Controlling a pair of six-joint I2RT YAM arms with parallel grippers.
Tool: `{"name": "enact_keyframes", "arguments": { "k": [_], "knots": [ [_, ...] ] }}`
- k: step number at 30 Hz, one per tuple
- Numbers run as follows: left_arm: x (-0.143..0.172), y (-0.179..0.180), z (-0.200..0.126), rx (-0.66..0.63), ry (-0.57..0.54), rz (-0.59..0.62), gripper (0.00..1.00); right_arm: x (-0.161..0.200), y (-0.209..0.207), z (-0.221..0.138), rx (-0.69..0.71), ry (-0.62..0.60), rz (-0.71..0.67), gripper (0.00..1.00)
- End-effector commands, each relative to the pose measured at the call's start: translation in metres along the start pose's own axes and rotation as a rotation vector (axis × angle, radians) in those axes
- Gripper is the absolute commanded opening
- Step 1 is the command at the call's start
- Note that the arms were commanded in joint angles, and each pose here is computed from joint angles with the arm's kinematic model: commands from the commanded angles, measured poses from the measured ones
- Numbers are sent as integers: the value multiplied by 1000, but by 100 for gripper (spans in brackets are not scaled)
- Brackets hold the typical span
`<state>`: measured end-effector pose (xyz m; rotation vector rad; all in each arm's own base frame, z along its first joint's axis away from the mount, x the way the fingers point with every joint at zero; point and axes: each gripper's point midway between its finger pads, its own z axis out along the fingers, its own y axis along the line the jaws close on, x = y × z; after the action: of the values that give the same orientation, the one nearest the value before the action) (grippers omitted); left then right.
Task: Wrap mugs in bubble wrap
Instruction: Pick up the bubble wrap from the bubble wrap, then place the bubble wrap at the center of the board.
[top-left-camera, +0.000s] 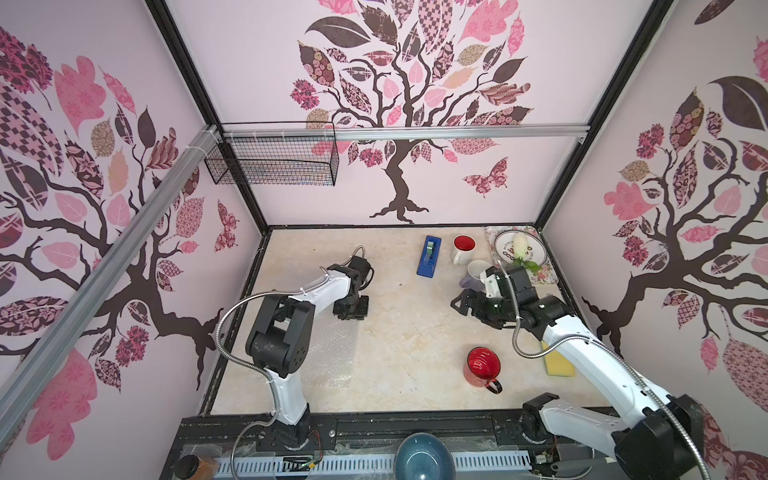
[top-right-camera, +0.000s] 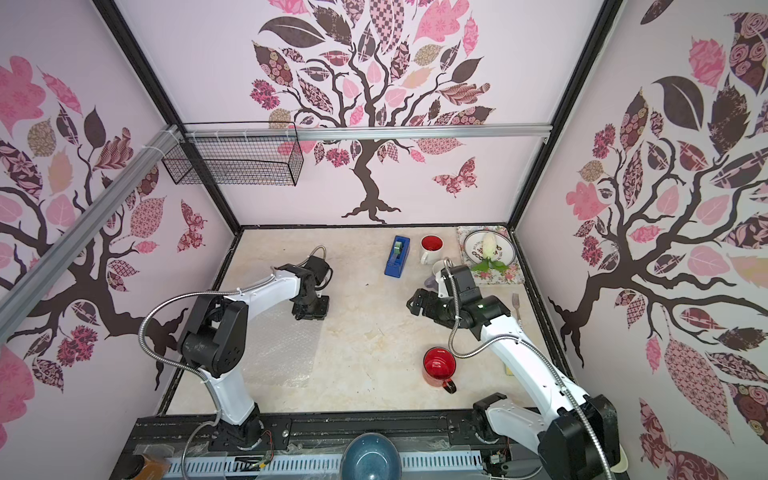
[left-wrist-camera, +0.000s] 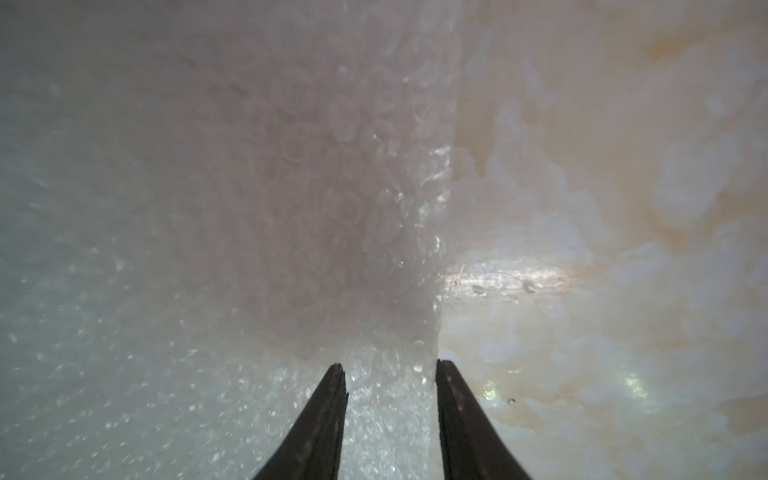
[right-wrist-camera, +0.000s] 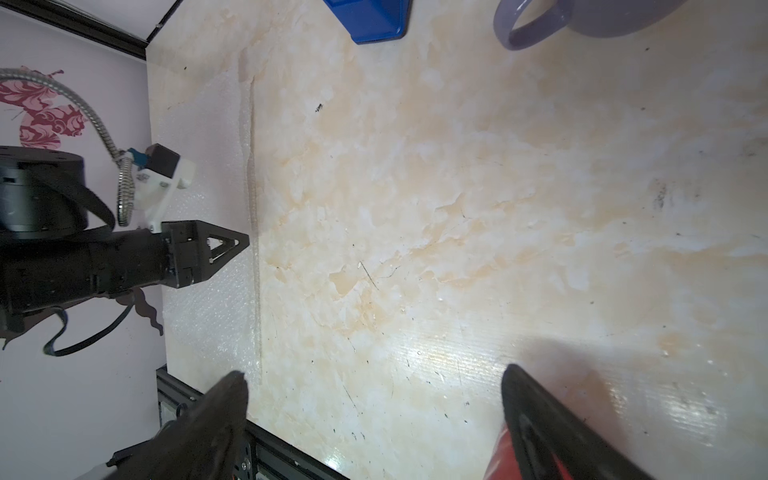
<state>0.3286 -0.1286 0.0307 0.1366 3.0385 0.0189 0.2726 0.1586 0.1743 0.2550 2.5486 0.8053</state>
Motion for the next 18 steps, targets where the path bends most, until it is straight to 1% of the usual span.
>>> {"name": "enact_keyframes", "arguments": {
  "k": [1,2,4,5,7,10,12,14,15,16,18],
  "knots": [
    [-3,1,2,-26,-29,35,24,-9,13,-5,-41,-26,-20,95],
    [-5,2,0,-32,-33,39,15,-11,14,-6,-43,-32,-24,95],
    [-7,5,-6,-47,-46,46,1,-13,16,-9,-47,-43,-30,95],
    [-8,7,-12,-55,-57,48,0,-14,17,-10,-49,-50,-33,95],
    [-12,12,-29,-73,-94,40,0,-16,17,-12,-47,-65,-35,95],
    [-20,14,-68,-50,-191,3,0,-18,15,-14,-37,-78,-41,95],
    [-25,10,-103,-5,-258,-19,0,-19,14,-15,-28,-85,-47,95],
    [-31,-6,-138,92,-329,-57,0,-23,11,-18,2,-101,-49,95],
    [-32,-16,-148,142,-340,-71,0,-24,9,-19,17,-105,-51,96],
    [-30,-29,-153,201,-329,-83,0,-25,6,-19,38,-106,-57,96],
    [-23,-58,-146,295,-259,-100,0,-27,1,-18,72,-97,-69,97]
  ]
}}
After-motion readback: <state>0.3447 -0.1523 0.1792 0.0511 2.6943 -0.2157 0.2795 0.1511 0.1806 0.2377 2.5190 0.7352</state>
